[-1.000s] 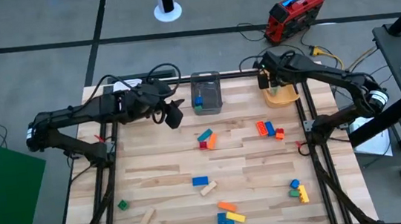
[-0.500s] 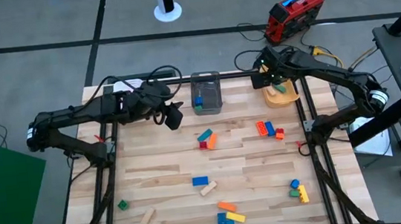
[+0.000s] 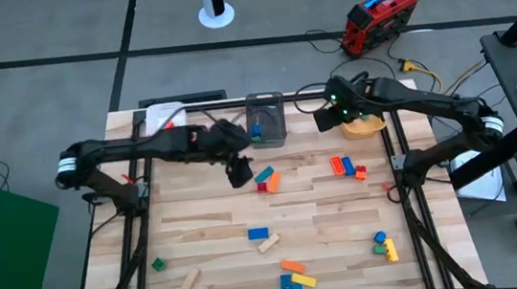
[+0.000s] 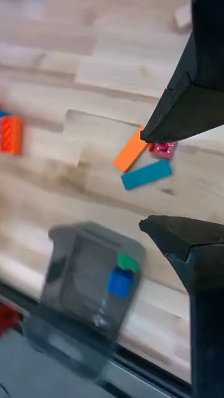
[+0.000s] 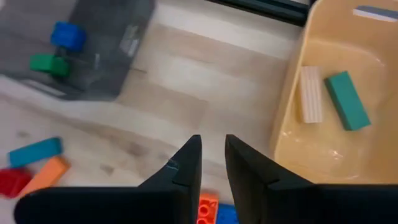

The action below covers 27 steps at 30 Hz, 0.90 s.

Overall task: Sort blocks by size
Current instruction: Put the left small red game piece into the black bin

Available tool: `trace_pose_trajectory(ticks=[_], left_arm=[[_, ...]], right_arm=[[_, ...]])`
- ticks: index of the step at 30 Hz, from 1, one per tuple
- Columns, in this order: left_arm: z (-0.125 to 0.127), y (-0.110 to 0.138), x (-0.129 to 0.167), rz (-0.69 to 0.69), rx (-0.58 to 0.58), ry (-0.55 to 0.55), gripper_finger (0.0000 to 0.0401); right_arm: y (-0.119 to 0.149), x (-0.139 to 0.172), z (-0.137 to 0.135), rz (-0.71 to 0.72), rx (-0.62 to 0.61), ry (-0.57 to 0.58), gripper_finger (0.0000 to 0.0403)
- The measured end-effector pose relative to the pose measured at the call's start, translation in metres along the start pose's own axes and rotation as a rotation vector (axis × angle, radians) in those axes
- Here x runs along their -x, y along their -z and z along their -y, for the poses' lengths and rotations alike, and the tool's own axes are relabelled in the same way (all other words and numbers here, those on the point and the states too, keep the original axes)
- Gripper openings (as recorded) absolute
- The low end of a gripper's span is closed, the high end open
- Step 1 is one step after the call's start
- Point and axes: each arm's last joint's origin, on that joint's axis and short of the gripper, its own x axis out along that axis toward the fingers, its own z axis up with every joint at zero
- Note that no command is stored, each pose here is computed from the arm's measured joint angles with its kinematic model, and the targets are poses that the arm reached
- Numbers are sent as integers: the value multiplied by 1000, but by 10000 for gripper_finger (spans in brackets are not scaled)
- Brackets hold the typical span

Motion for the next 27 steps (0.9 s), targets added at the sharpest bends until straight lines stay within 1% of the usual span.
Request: trace_pose_trajectory(ticks=[4,7,10,14,16,21,24,27], left_arm=[[9,-2,-30,-8,-119,83,178],[15,-1,-52,1,-163,158,177],[20,6,-71,27,-165,228,170],[24,22,-89,72,-132,299,157],[24,31,-95,84,-114,316,153],[23,59,-107,12,-108,302,151],[22,69,-111,-5,-127,261,151],[22,71,-112,9,-143,250,156]], right_arm=[[7,16,-1,35,-19,-49,52],[11,31,2,72,-34,-86,58],[15,44,6,118,-41,-112,72],[19,59,12,170,-46,-141,99],[20,64,15,187,-51,-153,114],[22,70,19,208,-56,-164,151],[22,70,19,207,-51,-162,171],[21,67,17,199,-48,-154,187]])
